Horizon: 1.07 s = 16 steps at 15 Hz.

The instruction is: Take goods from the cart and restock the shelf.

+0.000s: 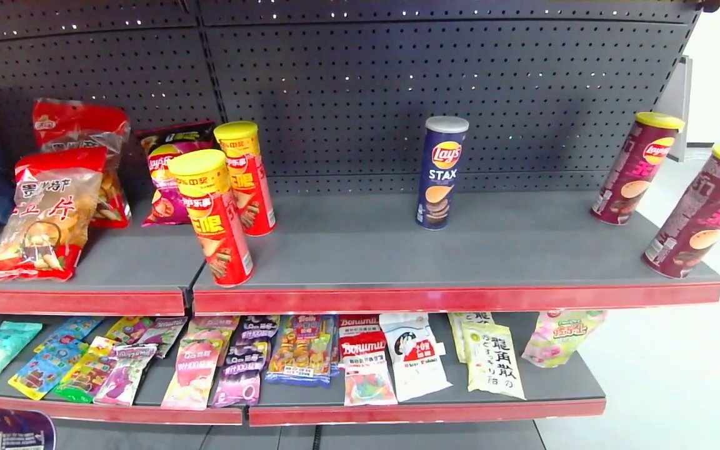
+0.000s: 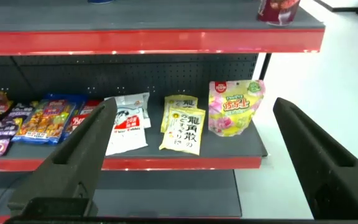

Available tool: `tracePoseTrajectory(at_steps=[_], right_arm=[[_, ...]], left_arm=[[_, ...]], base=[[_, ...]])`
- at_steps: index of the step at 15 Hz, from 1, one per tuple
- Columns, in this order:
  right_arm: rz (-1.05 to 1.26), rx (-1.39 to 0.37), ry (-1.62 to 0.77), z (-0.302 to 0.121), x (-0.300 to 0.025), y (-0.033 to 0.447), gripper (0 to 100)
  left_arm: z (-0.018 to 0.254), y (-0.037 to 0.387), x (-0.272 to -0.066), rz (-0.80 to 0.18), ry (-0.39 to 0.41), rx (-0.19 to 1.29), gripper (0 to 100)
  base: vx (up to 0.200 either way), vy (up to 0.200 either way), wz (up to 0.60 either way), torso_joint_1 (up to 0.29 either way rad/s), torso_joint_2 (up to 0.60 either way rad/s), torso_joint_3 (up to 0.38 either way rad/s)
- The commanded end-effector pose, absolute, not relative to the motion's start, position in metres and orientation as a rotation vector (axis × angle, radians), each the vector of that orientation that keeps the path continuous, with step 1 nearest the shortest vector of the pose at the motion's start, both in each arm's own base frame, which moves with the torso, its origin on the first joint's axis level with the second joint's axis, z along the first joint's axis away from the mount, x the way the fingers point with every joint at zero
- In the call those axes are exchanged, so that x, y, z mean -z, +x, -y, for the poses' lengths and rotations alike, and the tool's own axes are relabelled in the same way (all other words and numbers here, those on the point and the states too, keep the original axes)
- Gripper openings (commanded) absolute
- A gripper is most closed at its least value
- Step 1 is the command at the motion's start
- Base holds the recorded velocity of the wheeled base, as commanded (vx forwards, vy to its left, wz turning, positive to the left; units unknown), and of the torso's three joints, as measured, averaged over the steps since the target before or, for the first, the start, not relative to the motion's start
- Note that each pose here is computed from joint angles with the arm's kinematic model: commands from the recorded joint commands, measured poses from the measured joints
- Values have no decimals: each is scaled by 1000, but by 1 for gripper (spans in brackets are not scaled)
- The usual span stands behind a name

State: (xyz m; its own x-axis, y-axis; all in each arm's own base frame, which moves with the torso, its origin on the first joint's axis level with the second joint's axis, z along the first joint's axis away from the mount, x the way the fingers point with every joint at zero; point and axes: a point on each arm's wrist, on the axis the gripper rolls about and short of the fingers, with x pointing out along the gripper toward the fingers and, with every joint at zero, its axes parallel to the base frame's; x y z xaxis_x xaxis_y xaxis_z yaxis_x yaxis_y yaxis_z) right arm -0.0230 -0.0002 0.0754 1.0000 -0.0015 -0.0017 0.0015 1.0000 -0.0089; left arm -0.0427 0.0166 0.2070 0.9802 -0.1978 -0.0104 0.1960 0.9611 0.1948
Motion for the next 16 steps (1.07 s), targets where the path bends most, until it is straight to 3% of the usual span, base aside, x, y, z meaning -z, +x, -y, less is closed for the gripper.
tracePoseTrajectory(at_steps=[1, 3, 10, 11, 12, 13, 14, 16], right_arm=[[-3, 2, -9, 0, -75, -23, 100], [-3, 2, -8, 0, -75, -23, 100], [-2, -2, -23, 0, -76, -23, 100], [38, -62, -48, -1, -89, -26, 100], [10, -109, -37, -2, -152, -16, 100], [-11, -138, -39, -3, -183, -2, 100], [-23, -246, -110, -5, -203, 11, 100], [-113, -359, -213, -10, -212, 44, 100]], left_arm=[[-17, -43, -207, 12, 196, 200, 0], [-17, -43, -207, 13, 207, 199, 0], [-21, -59, -196, 75, 227, 217, 0], [-22, -61, -193, 80, 226, 212, 0], [-22, -63, -191, 89, 224, 209, 0], [-22, -62, -187, 83, 225, 213, 0], [-22, -61, -184, 76, 227, 214, 0], [-22, -60, -183, 67, 228, 201, 0]], base=[[200, 0, 0, -22, -17, 2], [200, 0, 0, -7, -3, 5], [0, 0, 0, 0, 0, 0], [0, 0, 0, 0, 0, 0], [0, 0, 0, 0, 0, 0], [0, 0, 0, 0, 0, 0], [0, 0, 0, 0, 0, 0], [0, 0, 0, 0, 0, 0]])
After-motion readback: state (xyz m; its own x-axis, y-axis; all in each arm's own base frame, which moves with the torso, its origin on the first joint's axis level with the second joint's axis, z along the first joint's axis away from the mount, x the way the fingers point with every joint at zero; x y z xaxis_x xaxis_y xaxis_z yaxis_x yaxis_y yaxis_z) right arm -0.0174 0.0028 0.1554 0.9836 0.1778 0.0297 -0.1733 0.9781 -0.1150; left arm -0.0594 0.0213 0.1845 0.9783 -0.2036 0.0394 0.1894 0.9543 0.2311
